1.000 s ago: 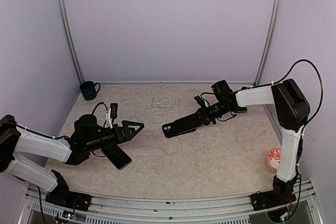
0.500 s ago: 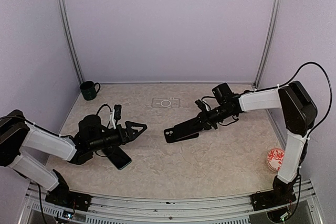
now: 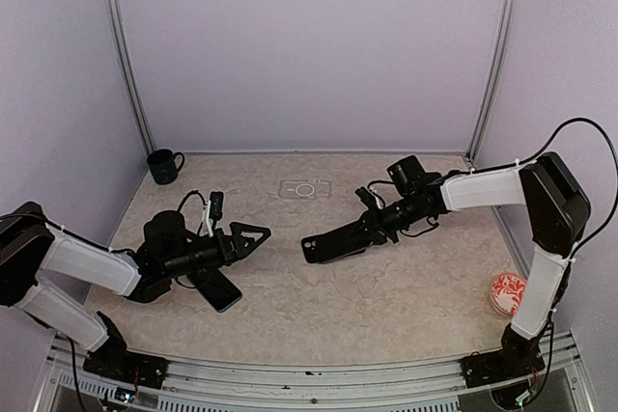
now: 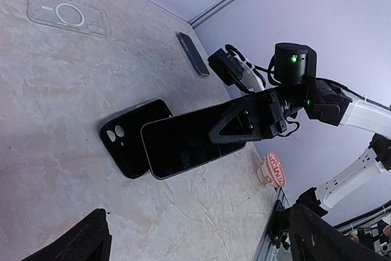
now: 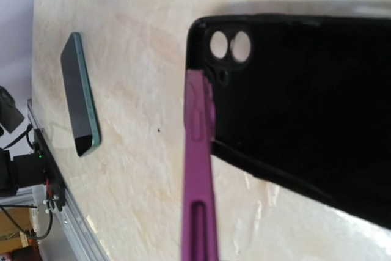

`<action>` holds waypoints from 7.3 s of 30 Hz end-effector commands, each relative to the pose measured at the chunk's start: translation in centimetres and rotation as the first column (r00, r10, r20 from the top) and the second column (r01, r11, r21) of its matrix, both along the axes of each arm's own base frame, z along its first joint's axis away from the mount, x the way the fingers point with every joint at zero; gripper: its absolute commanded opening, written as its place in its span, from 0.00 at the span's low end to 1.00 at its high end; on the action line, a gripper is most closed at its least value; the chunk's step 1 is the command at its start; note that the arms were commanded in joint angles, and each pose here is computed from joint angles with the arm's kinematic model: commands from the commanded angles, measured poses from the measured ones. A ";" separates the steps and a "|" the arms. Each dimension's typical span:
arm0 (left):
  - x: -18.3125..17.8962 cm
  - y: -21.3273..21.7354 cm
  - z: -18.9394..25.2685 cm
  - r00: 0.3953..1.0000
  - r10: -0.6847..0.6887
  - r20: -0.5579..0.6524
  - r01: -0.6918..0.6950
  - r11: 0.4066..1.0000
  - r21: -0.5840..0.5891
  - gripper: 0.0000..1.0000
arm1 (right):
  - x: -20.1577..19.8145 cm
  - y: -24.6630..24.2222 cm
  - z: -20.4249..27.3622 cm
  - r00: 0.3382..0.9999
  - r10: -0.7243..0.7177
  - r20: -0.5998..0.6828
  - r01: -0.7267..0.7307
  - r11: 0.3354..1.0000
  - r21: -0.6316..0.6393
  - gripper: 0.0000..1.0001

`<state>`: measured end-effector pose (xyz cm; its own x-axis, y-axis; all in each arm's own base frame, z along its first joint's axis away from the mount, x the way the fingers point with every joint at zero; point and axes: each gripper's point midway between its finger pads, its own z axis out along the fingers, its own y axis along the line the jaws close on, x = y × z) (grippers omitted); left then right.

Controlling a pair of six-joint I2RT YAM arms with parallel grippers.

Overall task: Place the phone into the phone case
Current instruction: Adjust the phone case at the center of the board, then move the phone case to the center of the board.

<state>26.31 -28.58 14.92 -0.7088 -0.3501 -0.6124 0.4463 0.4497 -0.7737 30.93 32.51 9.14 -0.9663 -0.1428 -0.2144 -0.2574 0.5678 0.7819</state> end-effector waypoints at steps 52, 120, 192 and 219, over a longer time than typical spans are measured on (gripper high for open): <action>1.0 0.4 2.1 0.996 0.043 0.072 -0.043 0.999 -0.006 0.99 | 0.9 0.9 2.4 0.997 0.035 0.075 -0.039 0.998 0.057 0.00; 5.6 7.9 3.8 0.877 0.346 0.334 -0.439 0.858 0.267 0.99 | 3.5 0.6 -0.3 0.990 0.130 -0.044 -0.121 0.979 0.165 0.00; 10.7 30.5 0.9 0.396 0.592 0.702 -0.918 0.245 0.311 0.99 | 3.1 -0.6 -0.9 0.994 0.103 -0.029 -0.097 0.983 0.153 0.00; 10.7 30.5 0.8 0.396 0.592 0.702 -0.918 0.246 0.311 0.99 | 3.3 -0.4 -0.1 0.995 0.101 -0.017 -0.097 0.981 0.167 0.00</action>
